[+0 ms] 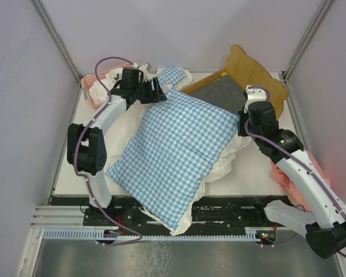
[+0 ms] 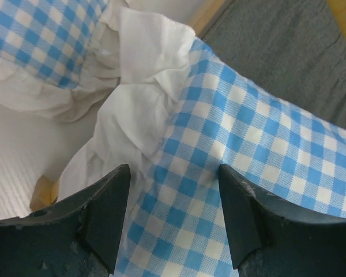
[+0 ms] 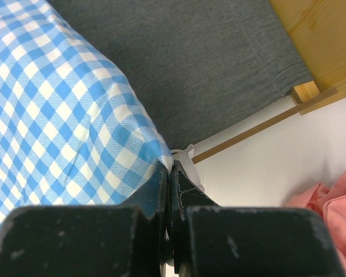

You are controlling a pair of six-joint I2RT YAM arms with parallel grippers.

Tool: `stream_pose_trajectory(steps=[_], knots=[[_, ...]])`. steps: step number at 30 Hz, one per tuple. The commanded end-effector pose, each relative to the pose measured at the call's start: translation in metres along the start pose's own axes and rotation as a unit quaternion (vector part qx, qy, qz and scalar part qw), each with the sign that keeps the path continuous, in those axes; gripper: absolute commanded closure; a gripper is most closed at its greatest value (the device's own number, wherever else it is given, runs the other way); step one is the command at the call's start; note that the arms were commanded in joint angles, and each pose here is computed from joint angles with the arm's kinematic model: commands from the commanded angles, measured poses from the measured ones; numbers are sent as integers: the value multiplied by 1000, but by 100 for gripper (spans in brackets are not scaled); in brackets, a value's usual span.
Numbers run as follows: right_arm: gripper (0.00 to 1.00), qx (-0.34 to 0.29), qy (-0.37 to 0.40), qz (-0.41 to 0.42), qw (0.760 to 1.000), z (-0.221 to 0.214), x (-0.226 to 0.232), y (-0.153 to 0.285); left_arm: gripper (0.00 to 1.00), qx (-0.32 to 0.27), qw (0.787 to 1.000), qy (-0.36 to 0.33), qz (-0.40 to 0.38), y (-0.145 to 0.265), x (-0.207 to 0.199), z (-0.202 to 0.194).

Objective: Set up the pet bed
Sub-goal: Place the mattress on the bed frame.

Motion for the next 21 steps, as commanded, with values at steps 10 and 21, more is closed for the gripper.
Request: stream_pose_trajectory(steps=[10, 21], knots=[[98, -57, -17, -3, 998, -3, -10, 6, 97, -85, 993, -46, -65, 41, -41, 36], [98, -154, -86, 11, 984, 27, -14, 44, 97, -294, 951, -88, -36, 121, -71, 122]])
Point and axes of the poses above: each gripper's point midway between its finger pads, its own y axis back along the fingers, its own x axis along the line the jaws close on, z = x × y, the point moved 7 cm from there along y, back along the fingers, and after that the axes turned 14 degrees about -y, right-handed, at the moved point
